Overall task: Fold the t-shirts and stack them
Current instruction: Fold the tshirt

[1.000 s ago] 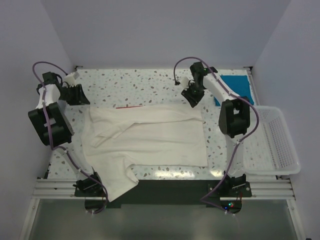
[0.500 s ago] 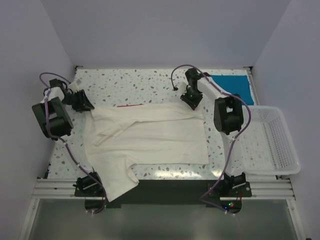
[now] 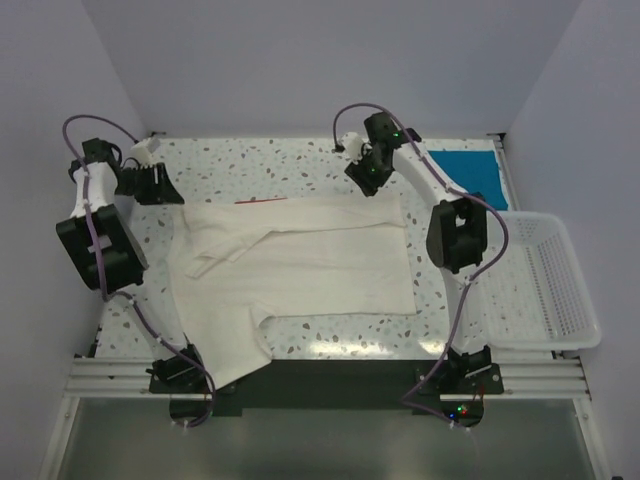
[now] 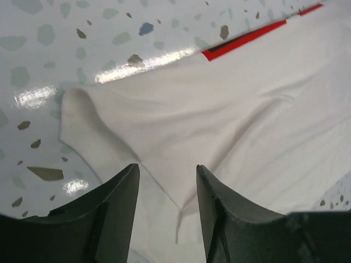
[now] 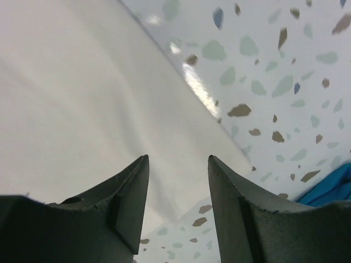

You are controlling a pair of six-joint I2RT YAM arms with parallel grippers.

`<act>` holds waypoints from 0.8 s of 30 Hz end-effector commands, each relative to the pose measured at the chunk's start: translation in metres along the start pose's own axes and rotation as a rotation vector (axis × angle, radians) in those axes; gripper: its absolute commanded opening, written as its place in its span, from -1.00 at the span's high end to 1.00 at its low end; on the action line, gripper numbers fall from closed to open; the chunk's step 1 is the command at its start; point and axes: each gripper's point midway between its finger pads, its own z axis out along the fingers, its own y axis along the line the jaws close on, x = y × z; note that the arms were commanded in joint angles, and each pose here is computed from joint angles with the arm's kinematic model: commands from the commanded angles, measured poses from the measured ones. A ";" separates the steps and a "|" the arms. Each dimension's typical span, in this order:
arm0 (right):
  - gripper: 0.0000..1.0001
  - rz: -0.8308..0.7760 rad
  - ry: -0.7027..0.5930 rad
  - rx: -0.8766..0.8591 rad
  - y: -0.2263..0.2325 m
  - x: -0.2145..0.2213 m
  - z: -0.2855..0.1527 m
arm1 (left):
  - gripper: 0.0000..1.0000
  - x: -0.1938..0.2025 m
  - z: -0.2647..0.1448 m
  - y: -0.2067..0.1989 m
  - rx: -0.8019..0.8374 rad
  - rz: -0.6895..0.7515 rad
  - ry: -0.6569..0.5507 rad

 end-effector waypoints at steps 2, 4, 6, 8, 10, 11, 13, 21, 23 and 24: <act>-0.01 -0.021 -0.361 -0.233 0.095 -0.103 -0.089 | -0.02 0.063 -0.038 -0.056 0.114 0.131 0.130; -0.01 0.044 -0.421 -0.322 0.121 -0.121 -0.091 | -0.01 0.089 -0.040 -0.069 0.140 0.132 0.159; 0.00 0.153 -0.483 -0.464 0.158 -0.143 -0.088 | -0.01 0.097 -0.044 -0.072 0.122 0.168 0.149; 0.02 0.310 -0.479 -0.579 0.190 -0.156 -0.083 | -0.01 0.110 -0.039 -0.070 0.104 0.173 0.154; 0.02 0.371 -0.497 -0.631 0.210 -0.168 -0.070 | -0.01 0.120 -0.038 -0.069 0.084 0.168 0.163; 0.02 0.443 -0.458 -0.670 0.229 -0.170 -0.060 | -0.01 0.120 -0.037 -0.065 0.065 0.180 0.155; -0.05 0.501 -0.460 -0.685 0.241 -0.179 -0.049 | -0.03 0.129 -0.035 -0.060 0.028 0.174 0.170; -0.22 0.673 -0.351 -0.725 0.297 -0.183 -0.001 | -0.05 0.131 -0.028 -0.038 -0.076 0.202 0.192; -0.19 0.700 -0.333 -0.723 0.306 -0.183 0.008 | -0.04 0.132 -0.026 -0.034 -0.087 0.197 0.194; -0.18 0.709 -0.329 -0.723 0.309 -0.183 0.011 | -0.03 0.134 -0.024 -0.034 -0.080 0.194 0.203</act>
